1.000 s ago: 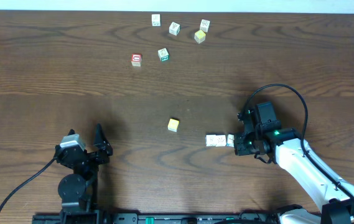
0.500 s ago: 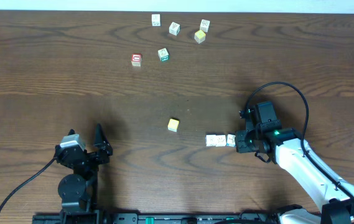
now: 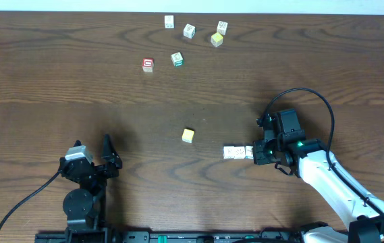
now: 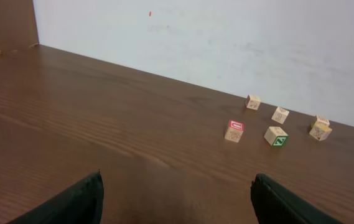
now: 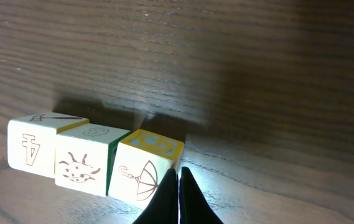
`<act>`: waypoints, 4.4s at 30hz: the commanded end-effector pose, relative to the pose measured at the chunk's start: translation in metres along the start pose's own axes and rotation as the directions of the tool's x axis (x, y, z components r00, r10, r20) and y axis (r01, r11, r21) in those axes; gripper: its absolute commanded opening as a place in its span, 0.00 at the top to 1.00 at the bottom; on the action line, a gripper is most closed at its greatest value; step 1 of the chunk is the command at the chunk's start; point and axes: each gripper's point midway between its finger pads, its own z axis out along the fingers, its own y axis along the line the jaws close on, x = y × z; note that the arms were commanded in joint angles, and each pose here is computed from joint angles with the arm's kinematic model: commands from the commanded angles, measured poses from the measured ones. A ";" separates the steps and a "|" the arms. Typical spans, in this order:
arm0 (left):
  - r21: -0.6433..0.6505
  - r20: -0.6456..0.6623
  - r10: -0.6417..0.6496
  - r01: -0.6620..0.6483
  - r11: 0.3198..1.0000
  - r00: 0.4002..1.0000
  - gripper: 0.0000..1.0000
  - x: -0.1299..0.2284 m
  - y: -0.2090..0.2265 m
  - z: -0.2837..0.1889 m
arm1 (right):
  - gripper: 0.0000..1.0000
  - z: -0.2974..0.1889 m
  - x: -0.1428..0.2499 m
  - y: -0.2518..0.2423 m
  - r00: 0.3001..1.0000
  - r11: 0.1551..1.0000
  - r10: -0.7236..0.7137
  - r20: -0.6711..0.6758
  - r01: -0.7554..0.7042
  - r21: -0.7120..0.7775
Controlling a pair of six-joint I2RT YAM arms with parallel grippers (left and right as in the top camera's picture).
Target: Lift 5 blocks
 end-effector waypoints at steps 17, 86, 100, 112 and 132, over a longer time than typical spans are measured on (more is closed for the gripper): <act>-0.028 -0.047 -0.002 0.001 1.000 0.999 0.24 0.017 0.007 0.001 | 0.98 0.002 0.001 0.006 0.999 0.999 -0.049 0.001 0.049 -0.024; -0.027 -0.048 -0.002 0.001 1.000 0.999 0.24 0.017 0.007 0.001 | 0.60 -0.115 -0.127 0.058 0.922 0.980 -0.159 0.353 0.192 -0.059; -0.037 -0.015 -0.004 0.003 0.999 1.000 0.24 0.009 0.008 0.001 | 0.43 -0.145 -0.123 0.025 0.907 0.984 -0.162 0.388 0.119 0.133; 0.056 0.075 -0.002 -0.002 0.998 0.997 0.24 -0.016 -0.010 0.000 | 0.41 -0.173 -0.099 0.006 0.914 0.985 -0.109 0.391 0.045 0.169; 0.403 -0.338 0.154 -0.005 0.915 0.929 0.24 -0.037 -0.106 0.021 | 0.52 -0.170 -0.089 0.000 0.933 0.985 -0.077 0.352 0.018 0.169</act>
